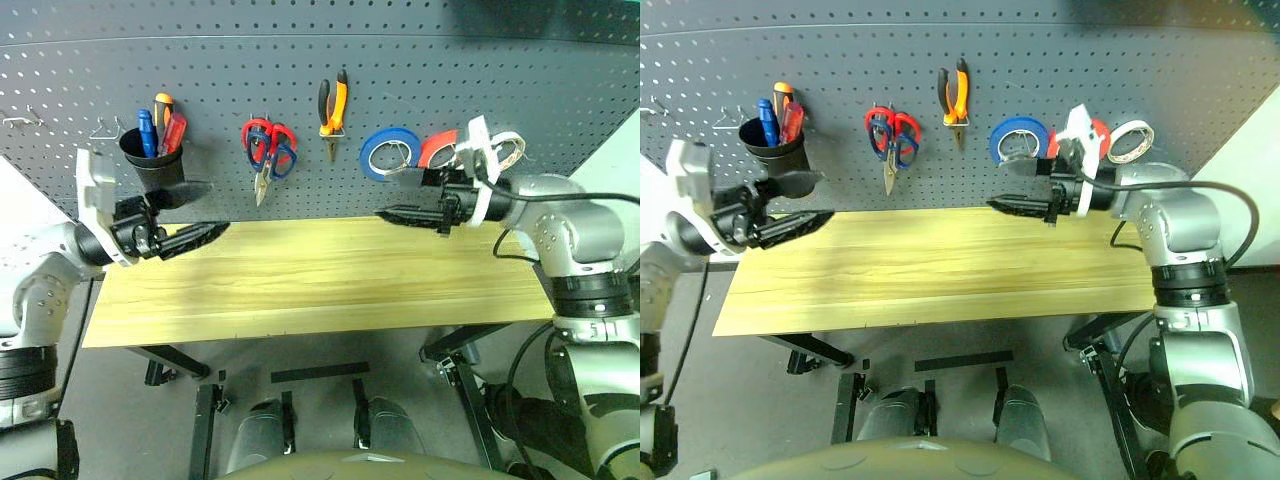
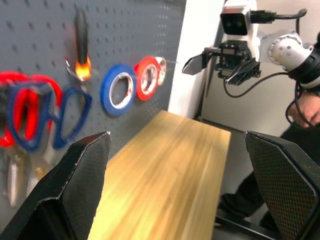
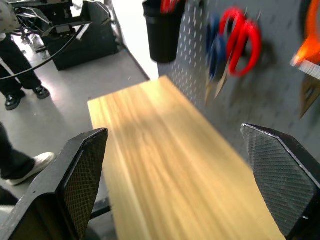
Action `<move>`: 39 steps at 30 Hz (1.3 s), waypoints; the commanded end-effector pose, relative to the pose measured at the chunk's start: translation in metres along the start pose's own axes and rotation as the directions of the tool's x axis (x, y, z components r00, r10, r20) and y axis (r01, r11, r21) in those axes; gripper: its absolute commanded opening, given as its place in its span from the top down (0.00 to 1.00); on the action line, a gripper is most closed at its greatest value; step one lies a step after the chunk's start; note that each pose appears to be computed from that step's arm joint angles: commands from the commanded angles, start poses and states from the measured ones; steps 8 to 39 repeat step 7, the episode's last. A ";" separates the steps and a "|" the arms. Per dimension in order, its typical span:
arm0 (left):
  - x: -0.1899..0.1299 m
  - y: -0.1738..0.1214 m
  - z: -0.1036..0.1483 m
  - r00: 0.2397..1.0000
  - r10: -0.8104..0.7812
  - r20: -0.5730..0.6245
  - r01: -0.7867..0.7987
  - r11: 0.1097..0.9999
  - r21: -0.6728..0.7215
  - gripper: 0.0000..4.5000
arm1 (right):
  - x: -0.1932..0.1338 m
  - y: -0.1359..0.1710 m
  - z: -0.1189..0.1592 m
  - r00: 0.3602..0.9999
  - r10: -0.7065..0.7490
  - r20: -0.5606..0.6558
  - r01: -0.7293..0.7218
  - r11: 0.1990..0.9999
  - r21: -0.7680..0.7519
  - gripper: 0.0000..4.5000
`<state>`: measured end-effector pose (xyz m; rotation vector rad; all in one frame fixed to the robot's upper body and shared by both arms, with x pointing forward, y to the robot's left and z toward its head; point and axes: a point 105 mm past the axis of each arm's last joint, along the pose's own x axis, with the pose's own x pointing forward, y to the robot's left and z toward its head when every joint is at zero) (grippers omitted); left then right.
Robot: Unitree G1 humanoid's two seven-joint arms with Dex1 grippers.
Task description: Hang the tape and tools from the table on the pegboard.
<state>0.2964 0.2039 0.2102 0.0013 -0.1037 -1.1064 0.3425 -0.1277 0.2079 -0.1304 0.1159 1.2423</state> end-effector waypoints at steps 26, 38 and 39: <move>-0.010 -0.006 -0.035 0.998 0.001 -0.060 0.003 0.998 0.064 0.01 | 0.011 -0.001 -0.007 0.999 0.017 -0.028 -0.019 0.998 -0.061 0.00; -0.010 -0.006 -0.035 0.998 0.001 -0.060 0.003 0.998 0.064 0.01 | 0.011 -0.001 -0.007 0.999 0.017 -0.028 -0.019 0.998 -0.061 0.00; -0.010 -0.006 -0.035 0.998 0.001 -0.060 0.003 0.998 0.064 0.01 | 0.011 -0.001 -0.007 0.999 0.017 -0.028 -0.019 0.998 -0.061 0.00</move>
